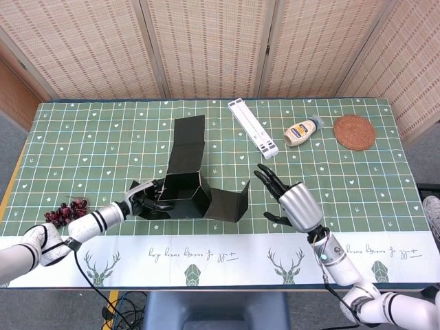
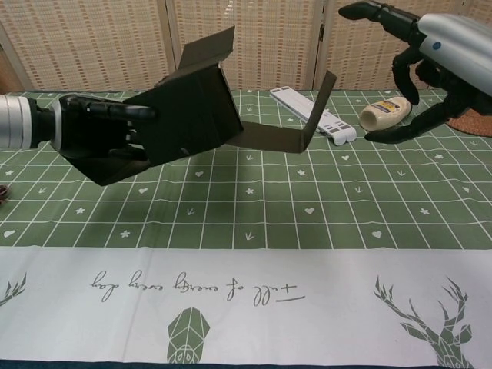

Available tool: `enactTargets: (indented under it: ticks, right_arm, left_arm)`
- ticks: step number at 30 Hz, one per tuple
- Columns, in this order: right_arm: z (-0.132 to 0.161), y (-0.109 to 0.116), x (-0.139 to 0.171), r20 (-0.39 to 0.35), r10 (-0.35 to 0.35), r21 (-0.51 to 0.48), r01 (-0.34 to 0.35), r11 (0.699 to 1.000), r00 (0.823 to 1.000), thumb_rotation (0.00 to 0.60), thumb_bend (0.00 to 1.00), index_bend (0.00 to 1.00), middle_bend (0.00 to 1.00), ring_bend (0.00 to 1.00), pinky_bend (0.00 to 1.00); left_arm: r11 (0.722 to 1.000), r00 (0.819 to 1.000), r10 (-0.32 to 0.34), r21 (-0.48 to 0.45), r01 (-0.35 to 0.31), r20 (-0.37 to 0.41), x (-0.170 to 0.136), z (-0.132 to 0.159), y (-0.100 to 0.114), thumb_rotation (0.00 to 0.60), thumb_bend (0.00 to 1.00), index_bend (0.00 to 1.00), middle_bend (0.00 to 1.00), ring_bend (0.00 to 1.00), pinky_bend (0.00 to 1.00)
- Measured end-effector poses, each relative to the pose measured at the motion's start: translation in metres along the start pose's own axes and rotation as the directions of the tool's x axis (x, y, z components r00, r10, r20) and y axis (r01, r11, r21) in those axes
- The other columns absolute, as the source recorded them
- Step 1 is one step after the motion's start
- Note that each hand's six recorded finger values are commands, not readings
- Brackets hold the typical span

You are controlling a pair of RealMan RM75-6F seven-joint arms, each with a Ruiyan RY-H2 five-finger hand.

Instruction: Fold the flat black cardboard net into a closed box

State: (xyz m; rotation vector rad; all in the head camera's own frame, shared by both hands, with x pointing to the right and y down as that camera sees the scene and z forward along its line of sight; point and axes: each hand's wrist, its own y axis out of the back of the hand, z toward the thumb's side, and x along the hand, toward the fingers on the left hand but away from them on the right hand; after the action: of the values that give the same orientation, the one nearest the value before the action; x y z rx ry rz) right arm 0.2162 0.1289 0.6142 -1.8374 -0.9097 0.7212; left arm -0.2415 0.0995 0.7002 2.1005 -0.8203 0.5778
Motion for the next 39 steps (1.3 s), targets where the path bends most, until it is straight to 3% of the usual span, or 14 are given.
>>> enactTargets:
  ticks: [11,17,21,31,39]
  right_arm:
    - [0.014,-0.029,-0.020,0.014,-0.109,-0.014,0.109,0.994,0.994,0.600,0.00,0.00,0.00,0.70,1.00]
    - [0.033,-0.035,-0.039,-0.024,-0.208,-0.025,0.207,0.978,0.978,0.600,0.00,0.00,0.00,0.70,1.00]
    - [0.044,-0.028,-0.051,-0.063,-0.269,-0.041,0.267,0.963,0.961,0.600,0.00,0.00,0.00,0.70,1.00]
    - [0.055,-0.031,-0.060,-0.135,-0.220,0.005,0.223,0.975,0.966,0.600,0.00,0.00,0.03,0.70,1.00]
    - [0.061,-0.036,-0.064,-0.165,-0.186,0.020,0.192,0.981,0.969,0.600,0.00,0.00,0.05,0.70,1.00]
  left_arm:
    - [0.996,1.000,-0.023,-0.081,0.023,-0.007,-0.006,0.013,-0.004,0.600,0.15,0.22,0.20,0.60,0.87]
    - [0.998,0.999,-0.038,-0.054,0.037,-0.015,-0.008,0.015,-0.004,0.600,0.15,0.22,0.20,0.60,0.87]
    - [0.999,0.999,-0.037,0.021,0.038,-0.024,-0.008,0.013,-0.003,0.600,0.15,0.22,0.20,0.60,0.87]
    - [0.965,0.999,-0.033,0.260,0.037,-0.018,-0.003,0.004,-0.009,0.600,0.15,0.22,0.20,0.60,0.87]
    - [0.932,1.000,-0.009,0.363,0.019,-0.029,0.006,-0.006,-0.015,0.600,0.15,0.22,0.20,0.60,0.87]
